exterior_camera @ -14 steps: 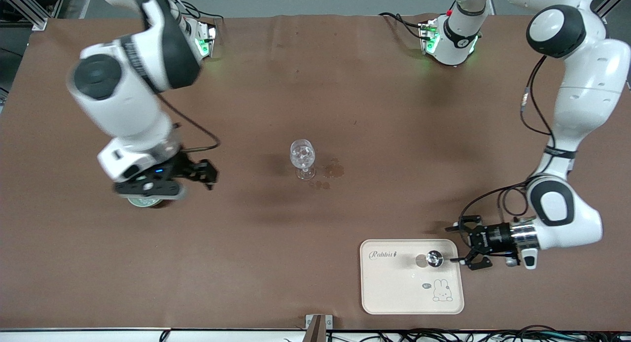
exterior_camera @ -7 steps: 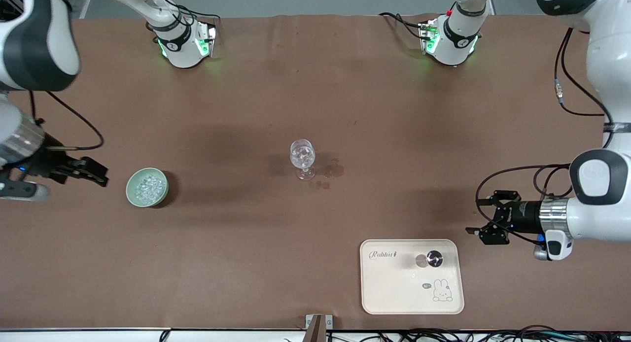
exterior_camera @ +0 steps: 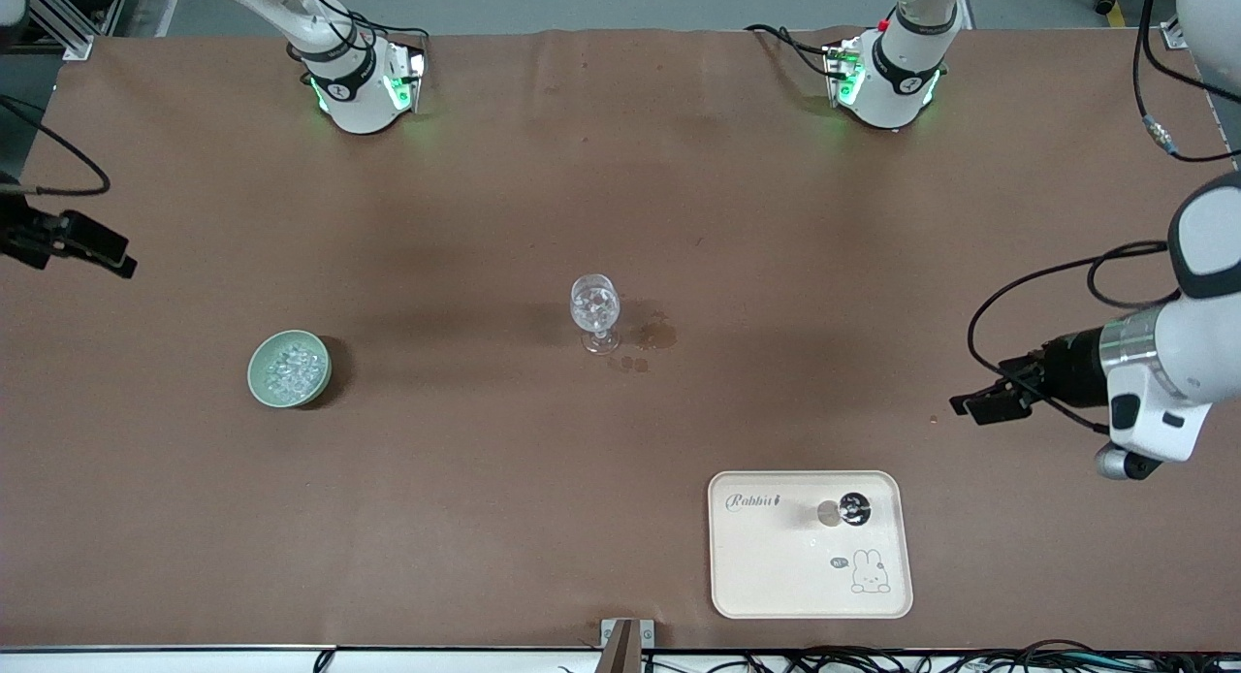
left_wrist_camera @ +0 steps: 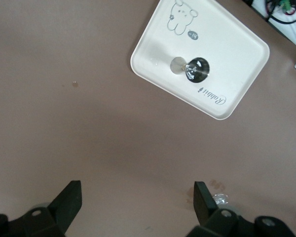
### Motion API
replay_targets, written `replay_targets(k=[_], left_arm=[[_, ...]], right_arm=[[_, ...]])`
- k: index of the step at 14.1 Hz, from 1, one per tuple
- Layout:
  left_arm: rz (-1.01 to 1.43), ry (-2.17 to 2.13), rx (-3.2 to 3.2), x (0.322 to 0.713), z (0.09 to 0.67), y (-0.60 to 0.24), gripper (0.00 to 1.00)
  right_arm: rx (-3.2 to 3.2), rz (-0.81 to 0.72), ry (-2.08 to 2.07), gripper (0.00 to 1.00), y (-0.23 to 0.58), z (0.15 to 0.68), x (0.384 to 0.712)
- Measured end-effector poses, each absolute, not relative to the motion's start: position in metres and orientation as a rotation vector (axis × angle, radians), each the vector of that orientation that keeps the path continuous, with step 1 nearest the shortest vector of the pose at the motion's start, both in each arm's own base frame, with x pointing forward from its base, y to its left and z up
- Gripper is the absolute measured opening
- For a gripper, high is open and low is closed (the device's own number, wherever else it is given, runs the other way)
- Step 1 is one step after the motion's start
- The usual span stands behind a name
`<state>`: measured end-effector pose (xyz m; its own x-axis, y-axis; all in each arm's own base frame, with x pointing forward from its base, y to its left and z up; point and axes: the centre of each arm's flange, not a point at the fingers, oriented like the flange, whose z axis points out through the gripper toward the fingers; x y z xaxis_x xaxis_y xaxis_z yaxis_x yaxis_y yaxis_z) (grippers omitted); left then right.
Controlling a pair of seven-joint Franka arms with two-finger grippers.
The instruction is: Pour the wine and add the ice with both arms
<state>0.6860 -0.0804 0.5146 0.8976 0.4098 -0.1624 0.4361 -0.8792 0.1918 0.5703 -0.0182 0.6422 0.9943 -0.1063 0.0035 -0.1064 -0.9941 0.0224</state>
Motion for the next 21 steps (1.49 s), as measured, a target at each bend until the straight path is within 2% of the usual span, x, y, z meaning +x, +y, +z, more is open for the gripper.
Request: replay_targets(k=[4,8,14,21], left_arm=[[-0.032,0.338,3.001,0.662,0.564,-0.097,1.00],[0.073,0.087,3.106,0.645,0.598,-0.099,1.00],[0.054,0.046,3.158,0.593,0.628,-0.118,1.00],[0.038,0.002,3.161,0.532,0.642,-0.086,1.00]], right_arm=[[3.117,-0.090,-0.088,1.00,0.008,0.646,0.560],[3.120,-0.052,-0.072,1.00,0.001,0.653,0.551],[3.140,-0.037,-0.092,1.00,-0.017,0.656,0.527],[3.142,-0.002,0.074,1.00,-0.022,0.664,0.525]])
